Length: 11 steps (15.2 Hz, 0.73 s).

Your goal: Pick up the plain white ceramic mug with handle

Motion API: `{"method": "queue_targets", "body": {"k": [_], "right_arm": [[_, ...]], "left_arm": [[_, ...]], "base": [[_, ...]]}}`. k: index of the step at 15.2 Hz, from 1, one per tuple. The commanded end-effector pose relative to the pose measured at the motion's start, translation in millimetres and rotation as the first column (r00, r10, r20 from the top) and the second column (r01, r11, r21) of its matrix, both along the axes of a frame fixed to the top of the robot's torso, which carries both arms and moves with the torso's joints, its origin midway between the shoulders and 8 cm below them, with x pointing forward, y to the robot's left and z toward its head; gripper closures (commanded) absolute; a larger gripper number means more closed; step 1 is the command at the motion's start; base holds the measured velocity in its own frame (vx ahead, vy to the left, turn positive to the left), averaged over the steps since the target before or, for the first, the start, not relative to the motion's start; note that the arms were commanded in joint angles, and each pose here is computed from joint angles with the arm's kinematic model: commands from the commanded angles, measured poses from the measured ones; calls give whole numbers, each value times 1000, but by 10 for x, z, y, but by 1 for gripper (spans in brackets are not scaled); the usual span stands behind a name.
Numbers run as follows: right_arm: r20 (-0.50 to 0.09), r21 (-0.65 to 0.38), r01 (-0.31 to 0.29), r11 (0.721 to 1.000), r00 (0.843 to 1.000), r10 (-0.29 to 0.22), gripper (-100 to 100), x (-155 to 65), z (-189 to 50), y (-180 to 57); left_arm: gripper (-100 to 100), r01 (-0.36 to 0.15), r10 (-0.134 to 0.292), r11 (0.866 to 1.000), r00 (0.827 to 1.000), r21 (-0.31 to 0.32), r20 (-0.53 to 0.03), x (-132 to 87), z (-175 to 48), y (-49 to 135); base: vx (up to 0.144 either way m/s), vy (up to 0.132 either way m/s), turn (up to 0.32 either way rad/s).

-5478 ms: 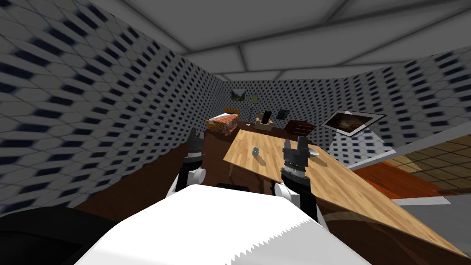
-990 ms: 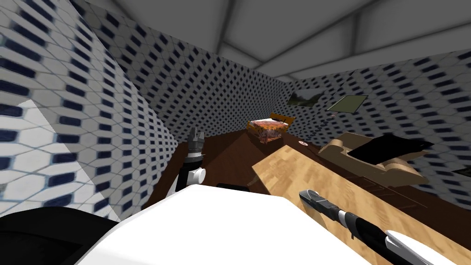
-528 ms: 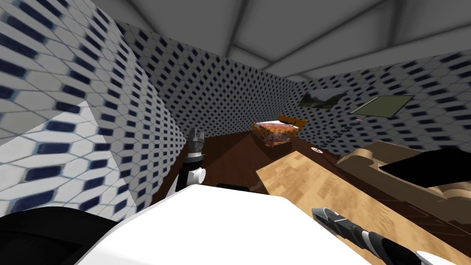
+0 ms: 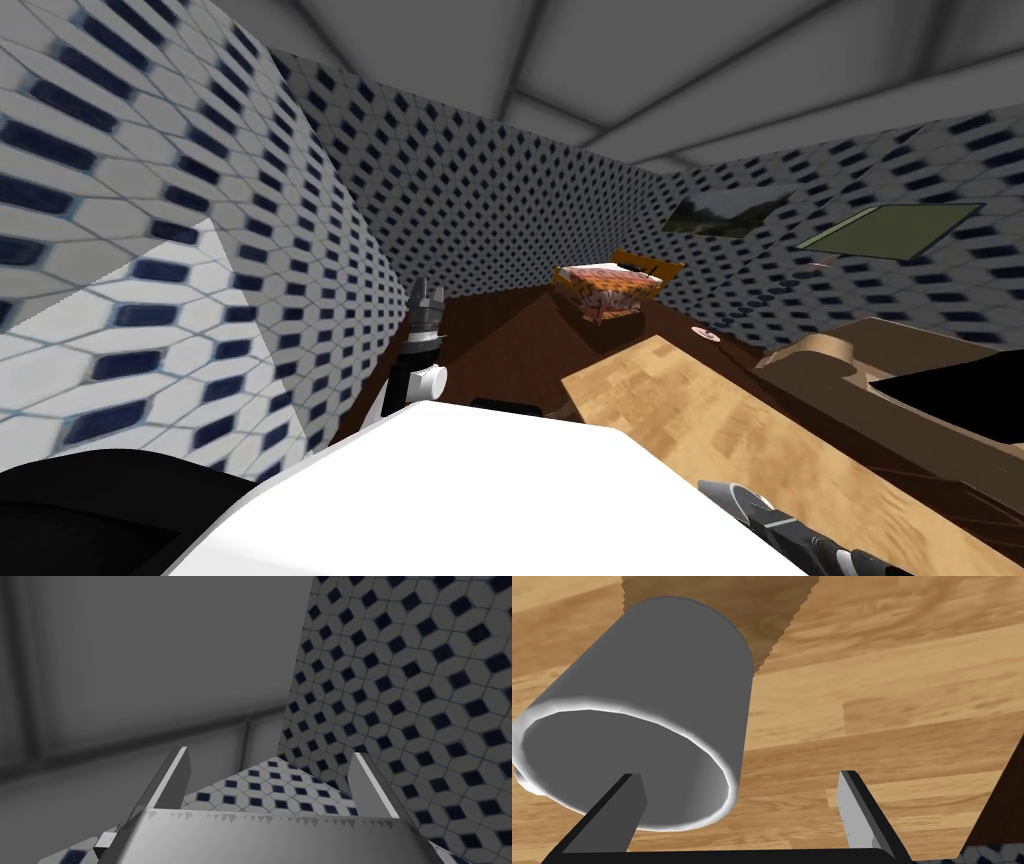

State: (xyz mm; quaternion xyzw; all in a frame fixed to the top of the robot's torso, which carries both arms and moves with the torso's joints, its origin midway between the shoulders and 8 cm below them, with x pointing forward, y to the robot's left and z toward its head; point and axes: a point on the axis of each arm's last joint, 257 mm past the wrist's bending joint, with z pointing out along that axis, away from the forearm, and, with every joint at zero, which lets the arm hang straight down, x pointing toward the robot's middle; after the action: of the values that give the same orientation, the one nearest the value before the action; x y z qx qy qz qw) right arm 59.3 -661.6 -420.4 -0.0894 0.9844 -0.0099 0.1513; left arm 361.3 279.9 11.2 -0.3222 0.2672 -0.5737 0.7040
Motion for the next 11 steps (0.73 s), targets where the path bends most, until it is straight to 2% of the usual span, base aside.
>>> {"method": "queue_targets", "body": {"k": [1,3,4,7,8,9,10,11], "right_arm": [[-33,-2,4,1000,999,-4,-100,-156,-23,-33],[-111,-7,10,1000,994,-10,-100,-496,-59,-78],[-111,-7,10,1000,994,-10,-100,-496,-59,-78],[-180,-7,15,1000,984,-16,-100,-804,-86,-91],[-156,-8,13,1000,988,-14,-100,-699,-77,-87],[-158,-1,47,999,986,-46,-100,-925,-150,-31],[-158,-1,47,999,986,-46,-100,-925,-150,-31],[-156,2,64,998,986,-63,-100,-1029,-181,-4]], "left_arm": [[0,0,0,1000,1000,0,0,0,0,0],[0,0,0,1000,1000,0,0,0,0,0],[0,0,0,1000,1000,0,0,0,0,0],[0,0,0,1000,1000,0,0,0,0,0],[0,0,0,1000,1000,0,0,0,0,0],[0,0,0,1000,1000,0,0,0,0,0],[0,0,0,1000,1000,0,0,0,0,0],[0,0,0,1000,1000,0,0,0,0,0]], "base": [[33,2,124],[61,2,145],[65,-2,131],[57,2,111],[32,0,38],[10,-6,233],[3,-18,244],[-4,-19,189]]}}
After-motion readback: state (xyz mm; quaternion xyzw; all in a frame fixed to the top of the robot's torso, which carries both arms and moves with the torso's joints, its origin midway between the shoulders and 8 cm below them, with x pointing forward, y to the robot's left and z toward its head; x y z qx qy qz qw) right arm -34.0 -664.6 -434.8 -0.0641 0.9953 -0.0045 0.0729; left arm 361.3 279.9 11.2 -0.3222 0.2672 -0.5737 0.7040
